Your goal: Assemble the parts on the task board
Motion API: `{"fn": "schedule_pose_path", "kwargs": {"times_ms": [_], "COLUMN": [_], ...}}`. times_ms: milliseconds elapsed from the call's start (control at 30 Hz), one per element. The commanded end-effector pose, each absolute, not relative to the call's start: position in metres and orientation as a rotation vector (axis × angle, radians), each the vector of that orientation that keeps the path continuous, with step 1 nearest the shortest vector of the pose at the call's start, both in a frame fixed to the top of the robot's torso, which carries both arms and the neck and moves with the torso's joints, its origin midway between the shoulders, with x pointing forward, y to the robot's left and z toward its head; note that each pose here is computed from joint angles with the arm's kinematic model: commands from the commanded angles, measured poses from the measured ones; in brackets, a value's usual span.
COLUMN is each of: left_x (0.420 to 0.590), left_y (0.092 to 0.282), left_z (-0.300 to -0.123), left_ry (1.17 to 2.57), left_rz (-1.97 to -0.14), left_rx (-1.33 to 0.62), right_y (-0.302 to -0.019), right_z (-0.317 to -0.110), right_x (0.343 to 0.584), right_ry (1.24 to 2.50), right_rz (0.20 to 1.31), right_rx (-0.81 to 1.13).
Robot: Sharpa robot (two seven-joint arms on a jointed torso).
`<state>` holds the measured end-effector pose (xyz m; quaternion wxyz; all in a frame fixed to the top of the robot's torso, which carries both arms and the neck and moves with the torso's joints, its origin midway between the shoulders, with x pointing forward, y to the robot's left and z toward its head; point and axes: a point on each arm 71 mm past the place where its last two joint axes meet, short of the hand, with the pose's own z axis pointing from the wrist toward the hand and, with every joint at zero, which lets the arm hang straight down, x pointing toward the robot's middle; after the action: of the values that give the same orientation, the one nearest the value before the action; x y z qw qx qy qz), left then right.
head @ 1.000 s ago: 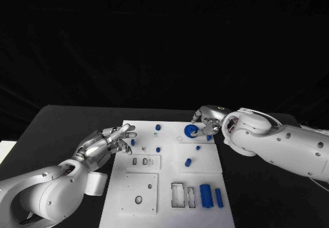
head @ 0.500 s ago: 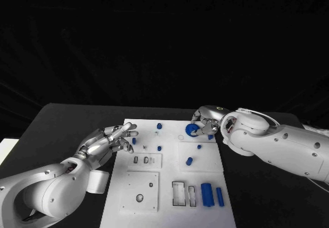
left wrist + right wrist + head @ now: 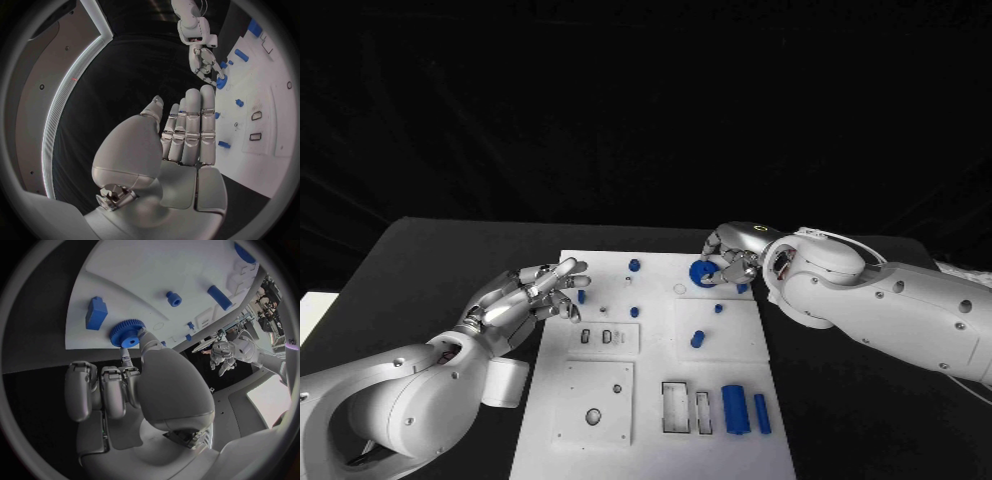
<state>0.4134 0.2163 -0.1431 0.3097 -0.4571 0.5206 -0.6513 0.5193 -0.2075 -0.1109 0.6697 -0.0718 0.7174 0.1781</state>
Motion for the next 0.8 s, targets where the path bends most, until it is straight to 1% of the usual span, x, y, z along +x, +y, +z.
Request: {"fn": "schedule_pose_path", "kwargs": {"times_ms": [33,533,800], "left_x": [0.4129,0.4131,0.4131], "left_y": [0.2142,0.2144,0.2144], "left_z": [-0.1419,-0.142,-0.142], "left_ry": [1.382,1.382,1.383], "left_rz": [-1.747,-1.747,-1.747], "left_rx": [-1.194,-1.194,-1.194], "right_y": [-0.2064,-0.203,-0.2009], "right_z": [-0.1121,-0.1143,-0.1143], "right_x": [0.5187,0.5166,0.5152], "right_ry": [1.623,1.616,1.605], "right_rz": [0.393,0.398,0.42], "right_rx": [-0.182,-0.215,-0.207]}}
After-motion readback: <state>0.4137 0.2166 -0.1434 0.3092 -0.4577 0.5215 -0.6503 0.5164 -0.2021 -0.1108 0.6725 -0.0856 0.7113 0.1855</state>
